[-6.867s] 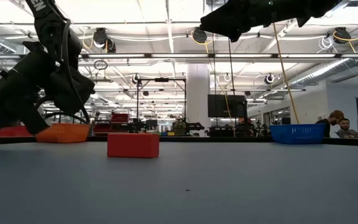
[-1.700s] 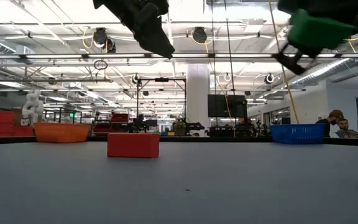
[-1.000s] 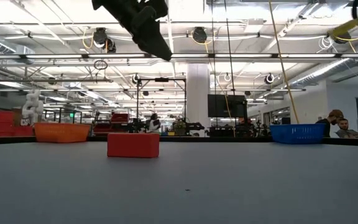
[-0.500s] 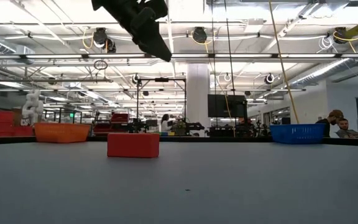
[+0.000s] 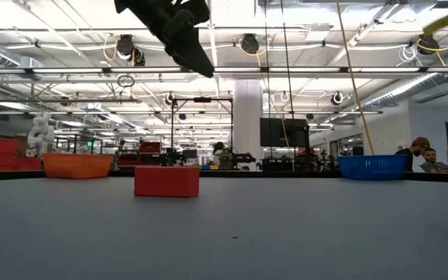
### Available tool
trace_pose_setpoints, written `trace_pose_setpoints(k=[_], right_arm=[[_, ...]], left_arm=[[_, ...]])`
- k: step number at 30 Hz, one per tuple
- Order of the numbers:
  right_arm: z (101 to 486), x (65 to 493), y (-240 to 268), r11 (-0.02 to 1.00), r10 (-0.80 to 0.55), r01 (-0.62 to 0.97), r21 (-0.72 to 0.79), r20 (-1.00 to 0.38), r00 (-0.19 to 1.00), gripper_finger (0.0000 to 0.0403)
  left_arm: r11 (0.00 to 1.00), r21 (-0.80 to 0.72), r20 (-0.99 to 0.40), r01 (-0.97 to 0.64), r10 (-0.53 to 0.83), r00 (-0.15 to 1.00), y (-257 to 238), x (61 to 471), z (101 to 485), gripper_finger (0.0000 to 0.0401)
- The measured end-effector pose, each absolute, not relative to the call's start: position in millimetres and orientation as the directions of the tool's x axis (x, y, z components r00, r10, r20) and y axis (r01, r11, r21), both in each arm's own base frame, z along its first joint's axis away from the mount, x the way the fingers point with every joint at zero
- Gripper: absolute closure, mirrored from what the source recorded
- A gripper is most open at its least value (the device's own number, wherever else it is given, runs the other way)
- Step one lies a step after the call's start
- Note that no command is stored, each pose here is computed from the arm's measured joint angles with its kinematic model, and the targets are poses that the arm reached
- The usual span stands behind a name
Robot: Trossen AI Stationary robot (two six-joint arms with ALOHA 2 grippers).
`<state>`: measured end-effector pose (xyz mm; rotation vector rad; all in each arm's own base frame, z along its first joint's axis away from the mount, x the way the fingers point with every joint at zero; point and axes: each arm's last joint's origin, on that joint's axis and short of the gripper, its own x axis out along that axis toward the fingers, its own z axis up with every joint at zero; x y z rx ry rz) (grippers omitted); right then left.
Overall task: Sort & place blocks by color
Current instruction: Put the pink block into the blue bin
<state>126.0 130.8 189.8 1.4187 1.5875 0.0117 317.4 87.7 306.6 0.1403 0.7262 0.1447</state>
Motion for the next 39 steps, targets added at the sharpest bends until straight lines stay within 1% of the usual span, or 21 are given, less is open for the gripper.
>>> trace_pose_setpoints(k=[2,5,9,12,14,16,18,20,26,28,32,35,39], right_arm=[[195,130,129,0.310,0.751,0.678,0.666,-0.609,0.255,0.0127],[202,135,124,0.325,0.713,0.565,0.758,-0.589,0.380,0.0129],[206,139,115,0.407,0.648,0.418,0.812,-0.579,0.495,0.0129],[207,144,109,0.516,0.562,0.296,0.804,-0.579,0.590,0.0129],[208,150,106,0.606,0.497,0.202,0.769,-0.565,0.659,0.0129],[209,157,103,0.697,0.426,0.120,0.707,-0.542,0.725,0.0129],[207,163,102,0.774,0.354,0.076,0.629,-0.530,0.771,0.0129],[202,171,101,0.834,0.302,0.053,0.550,-0.535,0.789,0.0129],[170,192,106,0.946,0.243,-0.035,0.321,-0.635,0.733,0.0129],[163,199,107,0.964,0.221,-0.068,0.256,-0.640,0.736,0.0129],[157,213,107,0.989,0.135,-0.071,0.131,-0.584,0.800,0.0129],[156,219,108,0.990,0.142,-0.105,0.099,-0.546,0.826,0.0129],[156,220,109,0.989,0.147,-0.125,0.078,-0.531,0.834,0.0129]], left_arm=[[0.981,0.177,-0.650,-0.083,0.180,0.739,88,317,307,0.0164],[0.981,0.175,-0.649,-0.085,0.180,0.740,88,317,307,0.0164],[0.982,0.160,-0.649,-0.096,0.178,0.740,87,318,307,0.0164],[0.984,0.154,-0.651,-0.095,0.173,0.739,85,318,306,0.0164],[0.985,0.147,-0.663,-0.090,0.166,0.730,83,318,305,0.0164],[0.987,0.135,-0.683,-0.089,0.158,0.714,81,316,303,0.0164],[0.990,0.120,-0.713,-0.081,0.142,0.687,77,314,301,0.0164],[0.992,0.110,-0.744,-0.064,0.125,0.656,72,312,297,0.0164],[0.996,0.085,-0.818,0.006,0.066,0.571,51,307,290,0.0164],[0.997,0.078,-0.826,0.025,0.050,0.562,43,307,289,0.0164],[0.994,0.069,-0.834,0.087,0.009,0.552,21,311,286,0.0164],[0.986,0.065,-0.842,0.153,-0.028,0.538,0,314,280,0.0164],[0.966,0.072,-0.833,0.248,-0.078,0.547,-29,316,264,0.0164]])
